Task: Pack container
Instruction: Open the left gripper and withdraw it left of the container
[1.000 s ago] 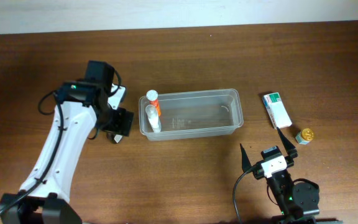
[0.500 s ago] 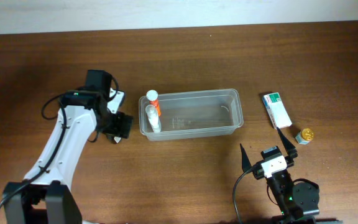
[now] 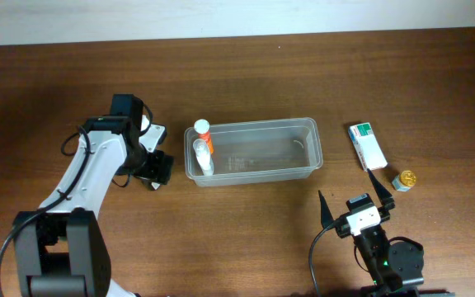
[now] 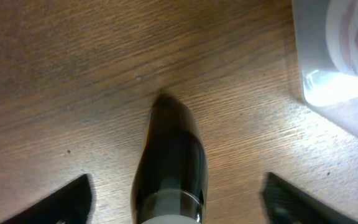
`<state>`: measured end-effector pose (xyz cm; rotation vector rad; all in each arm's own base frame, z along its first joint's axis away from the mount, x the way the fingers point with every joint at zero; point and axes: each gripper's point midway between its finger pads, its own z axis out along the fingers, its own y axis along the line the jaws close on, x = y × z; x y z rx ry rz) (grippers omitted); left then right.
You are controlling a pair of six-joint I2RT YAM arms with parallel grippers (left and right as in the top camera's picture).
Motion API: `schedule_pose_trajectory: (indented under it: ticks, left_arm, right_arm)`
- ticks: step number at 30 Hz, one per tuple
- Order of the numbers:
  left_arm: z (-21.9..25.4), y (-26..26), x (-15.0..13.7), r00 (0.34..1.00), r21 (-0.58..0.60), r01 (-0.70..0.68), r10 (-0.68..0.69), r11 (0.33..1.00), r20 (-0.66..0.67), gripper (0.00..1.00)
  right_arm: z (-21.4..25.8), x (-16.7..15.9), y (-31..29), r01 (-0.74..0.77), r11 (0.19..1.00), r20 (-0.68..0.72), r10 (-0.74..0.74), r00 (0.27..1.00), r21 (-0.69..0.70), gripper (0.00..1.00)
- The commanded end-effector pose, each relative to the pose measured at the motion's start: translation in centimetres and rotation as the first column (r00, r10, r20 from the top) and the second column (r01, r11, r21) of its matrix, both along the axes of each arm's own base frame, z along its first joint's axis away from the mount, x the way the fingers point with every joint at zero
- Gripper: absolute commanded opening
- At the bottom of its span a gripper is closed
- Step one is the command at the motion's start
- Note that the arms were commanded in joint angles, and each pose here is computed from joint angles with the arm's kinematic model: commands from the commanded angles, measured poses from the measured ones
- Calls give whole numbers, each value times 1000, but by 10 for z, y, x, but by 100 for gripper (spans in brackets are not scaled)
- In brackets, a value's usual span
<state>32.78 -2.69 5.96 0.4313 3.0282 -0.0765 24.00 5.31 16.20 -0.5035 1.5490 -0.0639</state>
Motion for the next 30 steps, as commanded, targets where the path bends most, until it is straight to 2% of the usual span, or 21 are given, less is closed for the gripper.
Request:
schedule_pose_trajectory:
  ticks: [1, 12, 25, 28, 30]
  left_arm:
    - [-4, -3, -2, 999, -18, 45, -45, 999, -9, 80]
    - [-4, -3, -6, 999, -20, 45, -45, 999, -24, 73]
    - [-4, -3, -5, 996, -16, 82, -82, 997, -19, 73]
    - [-4, -3, -5, 996, -16, 82, -82, 997, -20, 66]
    - [-4, -3, -5, 996, -17, 81, -82, 997, -20, 66]
  right_arm:
    - [-2, 0, -3, 14, 1000, -7, -14, 1000, 8, 98]
    - [-2, 0, -3, 14, 1000, -7, -14, 1000, 8, 98]
    - [-2, 0, -3, 14, 1000, -7, -14, 1000, 8, 98]
    - [-2, 0, -3, 14, 1000, -7, -14, 1000, 8, 98]
    - [-2, 0, -3, 14, 1000, -7, -14, 1000, 8, 98]
